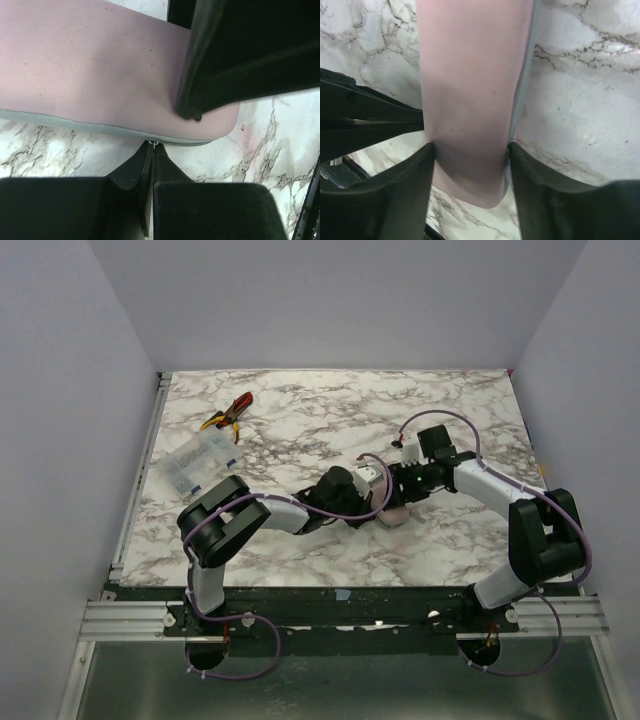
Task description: Open the umbrella
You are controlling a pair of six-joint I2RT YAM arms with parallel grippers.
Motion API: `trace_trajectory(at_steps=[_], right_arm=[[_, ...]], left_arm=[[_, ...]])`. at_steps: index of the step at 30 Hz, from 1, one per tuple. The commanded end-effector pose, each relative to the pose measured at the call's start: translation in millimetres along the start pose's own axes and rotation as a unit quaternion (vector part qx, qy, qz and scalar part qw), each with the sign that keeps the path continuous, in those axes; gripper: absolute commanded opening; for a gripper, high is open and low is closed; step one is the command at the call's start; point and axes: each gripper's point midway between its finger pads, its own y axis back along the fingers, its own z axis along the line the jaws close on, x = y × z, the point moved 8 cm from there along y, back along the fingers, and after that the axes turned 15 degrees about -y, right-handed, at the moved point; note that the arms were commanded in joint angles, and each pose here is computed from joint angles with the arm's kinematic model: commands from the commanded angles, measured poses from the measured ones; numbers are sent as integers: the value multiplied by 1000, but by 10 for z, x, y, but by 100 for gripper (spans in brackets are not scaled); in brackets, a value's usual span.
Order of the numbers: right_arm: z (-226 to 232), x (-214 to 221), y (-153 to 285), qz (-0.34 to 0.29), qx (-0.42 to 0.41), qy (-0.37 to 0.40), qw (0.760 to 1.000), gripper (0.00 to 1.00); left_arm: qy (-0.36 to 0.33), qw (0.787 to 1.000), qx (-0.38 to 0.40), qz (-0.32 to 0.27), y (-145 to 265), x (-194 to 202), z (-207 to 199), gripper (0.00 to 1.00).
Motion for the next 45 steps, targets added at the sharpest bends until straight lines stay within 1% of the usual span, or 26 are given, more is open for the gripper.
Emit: trace_trajectory(at_steps=[1, 6, 11, 13, 18, 24, 29, 33, 36, 40, 41, 42, 45], right_arm=[[-73, -50, -70, 19, 31, 5, 999, 52], [-80, -29, -67, 42, 17, 39, 998, 44], [-132, 6, -84, 66, 20, 63, 996, 39], [-153, 26, -78, 70, 24, 73, 995, 39], [-188, 66, -60, 84, 29, 95, 992, 38], [-251, 79, -25, 97, 27, 165, 981, 37], [-294, 131, -25, 124, 15, 207, 970, 37], [-332, 126, -27, 128, 13, 246, 961, 38], [-335, -24, -54, 108, 16, 281, 953, 41], [-290, -545, -118, 48, 48, 296, 953, 45], [-269, -669, -124, 34, 53, 289, 955, 48], [-239, -797, -126, 21, 52, 286, 957, 51], [-120, -1019, -74, -7, 36, 277, 960, 73]], left_arm=[[11, 1000, 3, -28, 2, -154, 67, 0], [16, 999, -20, -32, 66, -163, 236, 0], [18, 998, -47, -32, 92, -206, 472, 0], [21, 999, -39, -28, 105, -203, 507, 0], [37, 997, -62, -25, 212, -153, 540, 0], [62, 994, -86, -26, 398, -126, 684, 0], [74, 994, -86, -10, 475, 1, 678, 0], [72, 993, -90, -8, 520, 55, 670, 0], [70, 995, -73, -9, 528, 66, 621, 0], [76, 996, -46, -4, 509, 133, 463, 0], [77, 996, -40, -4, 507, 154, 421, 0], [75, 997, -32, -2, 497, 180, 357, 0], [65, 998, -19, 0, 466, 206, 220, 0]])
